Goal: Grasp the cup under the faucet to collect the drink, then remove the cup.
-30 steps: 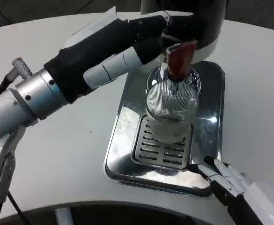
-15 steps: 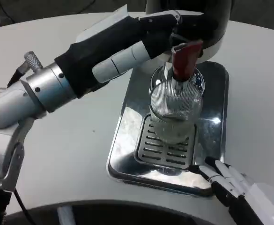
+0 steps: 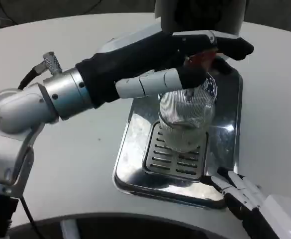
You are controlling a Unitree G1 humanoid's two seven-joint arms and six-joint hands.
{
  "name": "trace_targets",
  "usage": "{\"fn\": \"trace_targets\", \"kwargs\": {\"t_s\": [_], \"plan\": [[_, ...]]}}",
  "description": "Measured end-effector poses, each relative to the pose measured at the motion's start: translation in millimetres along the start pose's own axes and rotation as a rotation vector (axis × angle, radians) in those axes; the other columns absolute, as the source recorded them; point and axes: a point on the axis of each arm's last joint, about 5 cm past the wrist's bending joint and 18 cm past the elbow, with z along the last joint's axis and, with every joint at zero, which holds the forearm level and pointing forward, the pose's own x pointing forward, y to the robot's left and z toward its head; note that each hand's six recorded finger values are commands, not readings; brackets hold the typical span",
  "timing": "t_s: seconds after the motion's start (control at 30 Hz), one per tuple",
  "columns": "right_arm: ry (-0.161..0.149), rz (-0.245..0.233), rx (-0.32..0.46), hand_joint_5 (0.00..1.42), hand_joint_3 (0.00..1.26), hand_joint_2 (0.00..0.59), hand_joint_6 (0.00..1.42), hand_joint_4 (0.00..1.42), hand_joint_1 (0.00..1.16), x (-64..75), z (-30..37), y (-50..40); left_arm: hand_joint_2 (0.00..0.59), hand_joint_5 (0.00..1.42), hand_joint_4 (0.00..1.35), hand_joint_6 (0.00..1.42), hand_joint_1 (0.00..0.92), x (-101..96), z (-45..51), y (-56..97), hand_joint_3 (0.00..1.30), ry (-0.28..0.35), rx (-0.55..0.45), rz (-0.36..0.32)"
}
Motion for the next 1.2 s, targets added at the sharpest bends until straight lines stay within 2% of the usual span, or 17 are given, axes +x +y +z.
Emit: {"fn": "trace_targets", "kwargs": {"t_s": [0.27, 0.7, 0.97, 1.07, 1.13, 1.17, 1.2], "plan": [[0.001, -0.002, 0.012, 0.0, 0.13, 0.399, 0.0, 0.0, 0.35, 1.7, 0.3, 0.1, 0.073, 0.15, 0.06, 0.15, 0.0, 1.0, 3.4, 2.0, 0.15, 0.015, 0.08, -0.047], [0.008, -0.003, 0.034, 0.0, 0.13, 0.399, 0.0, 0.0, 0.35, 2.9, -0.2, -0.1, 0.072, 0.13, 0.05, 0.14, 0.0, 4.0, 4.7, 2.0, 0.15, 0.018, 0.156, -0.09], [0.014, -0.008, 0.073, 0.0, 0.12, 0.399, 0.0, 0.0, 0.35, 2.8, -2.0, -0.8, 0.071, 0.12, 0.04, 0.14, 0.0, 6.2, 5.6, 3.2, 0.15, 0.02, 0.201, -0.108], [0.005, -0.028, 0.118, 0.0, 0.1, 0.386, 0.0, 0.0, 0.37, 3.3, -4.2, -2.7, 0.071, 0.11, 0.04, 0.14, 0.0, 6.5, 5.6, 3.4, 0.15, 0.019, 0.207, -0.111], [-0.016, -0.058, 0.16, 0.0, 0.09, 0.367, 0.0, 0.0, 0.39, 4.0, -5.6, -4.3, 0.071, 0.11, 0.04, 0.14, 0.0, 6.6, 5.6, 3.4, 0.15, 0.019, 0.211, -0.111], [-0.023, -0.069, 0.175, 0.0, 0.08, 0.355, 0.0, 0.0, 0.4, 4.2, -6.3, -5.0, 0.071, 0.11, 0.04, 0.14, 0.0, 6.6, 5.6, 3.4, 0.15, 0.018, 0.212, -0.112], [-0.032, -0.084, 0.198, 0.03, 0.02, 0.316, 0.0, 0.0, 0.46, 4.6, -7.6, -5.8, 0.07, 0.11, 0.04, 0.14, 0.0, 6.6, 5.6, 3.4, 0.15, 0.018, 0.212, -0.112]]}}
